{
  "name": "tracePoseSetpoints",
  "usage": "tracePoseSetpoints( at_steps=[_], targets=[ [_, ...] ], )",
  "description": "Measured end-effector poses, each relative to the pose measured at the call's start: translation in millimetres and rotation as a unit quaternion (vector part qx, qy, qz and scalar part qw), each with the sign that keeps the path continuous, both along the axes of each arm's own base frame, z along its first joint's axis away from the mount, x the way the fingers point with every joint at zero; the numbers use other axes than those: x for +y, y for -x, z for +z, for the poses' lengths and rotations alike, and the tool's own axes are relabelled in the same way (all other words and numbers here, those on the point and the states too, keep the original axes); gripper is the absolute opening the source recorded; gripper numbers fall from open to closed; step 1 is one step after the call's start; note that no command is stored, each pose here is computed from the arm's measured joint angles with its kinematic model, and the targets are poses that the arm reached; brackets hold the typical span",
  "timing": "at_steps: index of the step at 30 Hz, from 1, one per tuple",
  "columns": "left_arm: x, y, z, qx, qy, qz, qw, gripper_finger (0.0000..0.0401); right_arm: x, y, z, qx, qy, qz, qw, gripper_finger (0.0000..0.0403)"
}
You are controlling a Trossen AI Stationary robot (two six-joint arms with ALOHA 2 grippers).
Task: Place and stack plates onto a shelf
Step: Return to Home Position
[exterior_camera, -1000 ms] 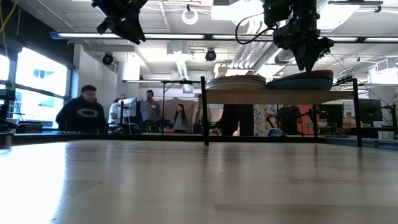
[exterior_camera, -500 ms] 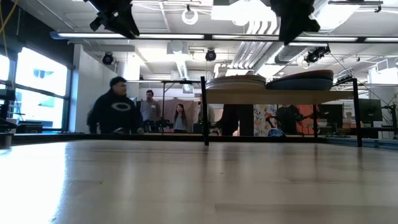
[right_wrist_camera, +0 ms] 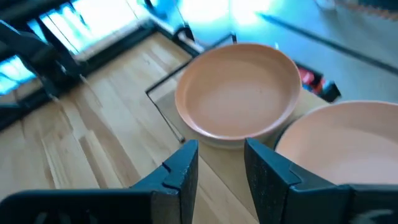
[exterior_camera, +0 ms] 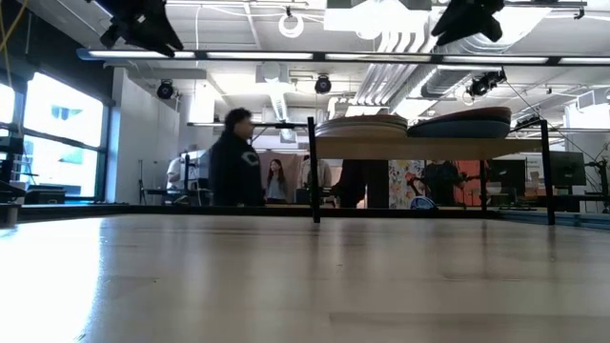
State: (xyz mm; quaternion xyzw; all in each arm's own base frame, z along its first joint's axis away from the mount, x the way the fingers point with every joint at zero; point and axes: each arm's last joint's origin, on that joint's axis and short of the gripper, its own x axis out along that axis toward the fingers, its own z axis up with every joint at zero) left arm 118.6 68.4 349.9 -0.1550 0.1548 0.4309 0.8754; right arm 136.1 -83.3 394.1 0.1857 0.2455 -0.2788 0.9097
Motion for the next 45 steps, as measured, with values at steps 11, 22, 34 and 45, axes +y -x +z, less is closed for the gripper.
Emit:
tracePoseSetpoints(
  at_steps=[11,22,34,45],
  targets=[
    [-17,30,-36,-0.071,-0.02,-0.034,0.997,0.0117,12,11,-55,-0.169,0.03,0.059,0.983,0.011],
    [-22,30,-96,-0.114,-0.08,-0.123,0.983,0.0117,21,3,-122,-0.269,-0.004,0.112,0.956,0.011],
    [-25,26,-142,-0.131,-0.058,-0.205,0.968,0.0117,43,-6,-151,-0.24,-0.027,0.172,0.955,0.011],
    [-23,21,-173,-0.127,-0.082,-0.224,0.963,0.0117,53,-8,-155,-0.204,0.006,0.22,0.954,0.011]
  ],
)
